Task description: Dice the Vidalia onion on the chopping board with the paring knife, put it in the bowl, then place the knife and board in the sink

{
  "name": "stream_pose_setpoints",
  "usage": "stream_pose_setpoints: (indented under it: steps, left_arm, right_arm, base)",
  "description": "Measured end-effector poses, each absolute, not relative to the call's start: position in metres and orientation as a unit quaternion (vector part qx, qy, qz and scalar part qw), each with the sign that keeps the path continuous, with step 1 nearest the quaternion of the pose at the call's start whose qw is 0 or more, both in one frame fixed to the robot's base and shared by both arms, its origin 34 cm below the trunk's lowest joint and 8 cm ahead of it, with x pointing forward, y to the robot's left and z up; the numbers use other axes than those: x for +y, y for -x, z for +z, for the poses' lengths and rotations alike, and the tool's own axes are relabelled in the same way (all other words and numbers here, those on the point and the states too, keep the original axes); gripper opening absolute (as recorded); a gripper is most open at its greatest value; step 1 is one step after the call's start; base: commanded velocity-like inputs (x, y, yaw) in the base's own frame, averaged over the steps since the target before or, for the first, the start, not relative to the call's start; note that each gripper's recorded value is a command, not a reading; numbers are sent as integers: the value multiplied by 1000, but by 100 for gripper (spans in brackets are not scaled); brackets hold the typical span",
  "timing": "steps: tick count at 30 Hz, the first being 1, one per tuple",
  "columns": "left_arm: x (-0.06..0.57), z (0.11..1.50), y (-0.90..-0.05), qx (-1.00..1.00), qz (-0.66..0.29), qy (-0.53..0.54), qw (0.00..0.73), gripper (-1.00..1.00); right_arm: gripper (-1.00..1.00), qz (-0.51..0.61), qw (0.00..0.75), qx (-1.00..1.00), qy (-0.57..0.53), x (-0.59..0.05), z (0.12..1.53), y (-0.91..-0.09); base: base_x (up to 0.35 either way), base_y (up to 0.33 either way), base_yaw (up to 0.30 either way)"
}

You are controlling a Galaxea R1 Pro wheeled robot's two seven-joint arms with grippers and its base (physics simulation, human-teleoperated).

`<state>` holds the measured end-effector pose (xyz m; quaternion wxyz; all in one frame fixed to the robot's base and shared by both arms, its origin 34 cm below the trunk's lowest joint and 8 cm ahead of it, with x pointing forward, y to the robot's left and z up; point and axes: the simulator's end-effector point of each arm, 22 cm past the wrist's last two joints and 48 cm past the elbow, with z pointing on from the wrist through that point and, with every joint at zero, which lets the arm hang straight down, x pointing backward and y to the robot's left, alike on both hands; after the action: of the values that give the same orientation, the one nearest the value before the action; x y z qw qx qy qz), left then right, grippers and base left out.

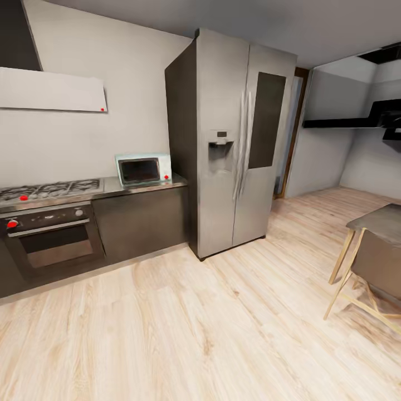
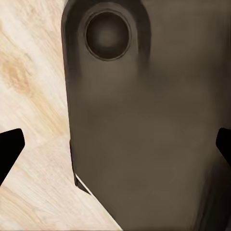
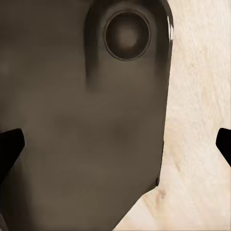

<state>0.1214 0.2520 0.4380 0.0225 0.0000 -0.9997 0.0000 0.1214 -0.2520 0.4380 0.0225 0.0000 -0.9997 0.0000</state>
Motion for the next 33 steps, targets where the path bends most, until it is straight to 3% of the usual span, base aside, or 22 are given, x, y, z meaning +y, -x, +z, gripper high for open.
stream_pose_setpoints:
  steps: [12,13,14,15,23,33]
  left_arm:
    - [261,438,-140,-1000,0,-5,0,100]
    - [294,443,-194,-995,-22,-10,-97,100]
    - [305,463,-277,-977,-30,-5,-209,100]
    - [313,489,-342,-955,-36,-2,-294,100]
    - [317,480,-315,-960,-39,-13,-277,100]
    - [316,480,-314,-960,-38,-13,-277,100]
  right_arm:
    - [100,-6,-49,-999,-6,-247,439,-177]
    - [100,-6,-237,-972,-7,-248,463,-264]
    - [100,-6,-364,-931,-8,-248,501,-348]
    - [100,-5,-364,-931,-8,-249,501,-345]
    - [100,6,-362,-932,-13,-267,499,-341]
    - [100,8,-362,-932,-11,-268,500,-342]
  base:
    - [0,0,0]
    - [0,0,0]
    - [0,0,0]
    - [0,0,0]
    - [0,0,4]
    - [0,0,238]
